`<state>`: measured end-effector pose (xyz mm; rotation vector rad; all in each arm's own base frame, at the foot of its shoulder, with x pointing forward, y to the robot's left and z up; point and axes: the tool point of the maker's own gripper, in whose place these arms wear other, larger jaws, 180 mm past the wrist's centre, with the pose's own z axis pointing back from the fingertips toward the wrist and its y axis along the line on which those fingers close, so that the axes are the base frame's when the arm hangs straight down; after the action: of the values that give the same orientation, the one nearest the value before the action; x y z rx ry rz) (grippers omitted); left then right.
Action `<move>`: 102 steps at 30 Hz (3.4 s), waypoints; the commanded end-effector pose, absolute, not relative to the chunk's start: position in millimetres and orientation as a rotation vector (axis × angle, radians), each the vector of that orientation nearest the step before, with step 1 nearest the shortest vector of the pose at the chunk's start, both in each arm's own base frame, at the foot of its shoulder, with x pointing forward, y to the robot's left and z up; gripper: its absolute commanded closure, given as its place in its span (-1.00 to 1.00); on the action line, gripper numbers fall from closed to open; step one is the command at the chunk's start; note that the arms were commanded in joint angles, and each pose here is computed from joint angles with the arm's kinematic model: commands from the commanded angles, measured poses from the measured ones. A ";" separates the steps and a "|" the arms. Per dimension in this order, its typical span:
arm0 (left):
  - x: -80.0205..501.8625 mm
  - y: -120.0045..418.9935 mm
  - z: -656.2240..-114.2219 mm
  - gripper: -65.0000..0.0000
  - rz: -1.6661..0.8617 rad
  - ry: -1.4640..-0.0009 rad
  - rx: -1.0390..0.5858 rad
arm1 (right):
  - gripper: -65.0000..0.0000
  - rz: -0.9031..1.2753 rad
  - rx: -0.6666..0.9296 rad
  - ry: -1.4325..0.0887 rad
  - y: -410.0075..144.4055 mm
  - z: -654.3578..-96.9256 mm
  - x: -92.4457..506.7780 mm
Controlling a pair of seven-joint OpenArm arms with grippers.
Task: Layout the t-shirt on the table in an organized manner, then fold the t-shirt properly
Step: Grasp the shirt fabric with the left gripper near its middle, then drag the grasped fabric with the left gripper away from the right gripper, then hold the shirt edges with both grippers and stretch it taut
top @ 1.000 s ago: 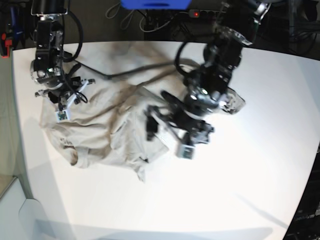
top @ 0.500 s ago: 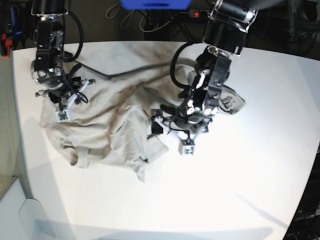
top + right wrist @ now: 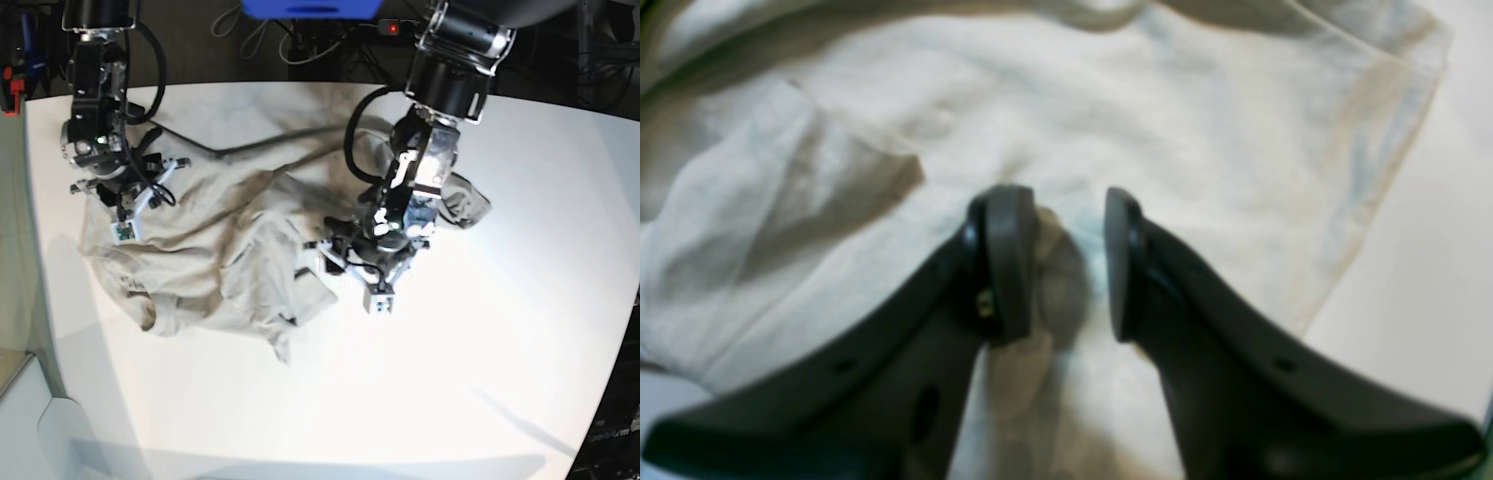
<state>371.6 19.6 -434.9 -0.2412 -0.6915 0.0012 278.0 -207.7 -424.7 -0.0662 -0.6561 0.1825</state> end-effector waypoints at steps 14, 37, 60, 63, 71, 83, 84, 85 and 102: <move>384.8 104.4 -406.8 0.99 0.192 -0.761 -0.189 | 0.40 0.201 -0.076 -0.665 -210.3 -419.3 281.2; 425.0 308.6 -295.8 0.99 0.378 -0.992 0.111 | 0.41 0.179 -0.052 -0.619 -211.3 -443.2 273.0; 417.5 391.7 -275.2 0.35 0.494 -1.020 0.236 | 0.41 0.185 -0.051 -0.618 -209.9 -443.5 272.2; 424.2 394.5 -266.2 -0.35 0.504 -1.037 0.234 | 0.41 0.186 -0.052 -0.617 -210.1 -443.5 272.2; 408.4 339.8 -267.1 -0.11 0.380 -0.964 0.065 | 0.41 0.199 -0.060 -0.669 -208.0 -426.9 282.0; 301.3 243.7 -395.4 0.68 0.376 -0.617 -0.137 | 0.40 0.242 -0.091 -0.824 -199.2 -370.7 294.1; 297.6 241.3 -398.9 0.68 0.379 -0.607 -0.141 | 0.40 0.245 -0.093 -0.824 -198.5 -369.3 291.7; 294.7 239.1 -402.4 0.68 0.382 -0.597 -0.145 | 0.40 0.249 -0.094 -0.830 -197.6 -367.1 290.0; 336.2 272.7 -428.9 0.68 0.398 -0.603 -0.080 | 0.39 0.362 -0.036 -0.721 -181.3 -393.3 241.0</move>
<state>337.1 263.4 -431.3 -0.1128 -0.6128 0.3919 235.6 -178.7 -400.4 -0.0258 -0.6956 0.3453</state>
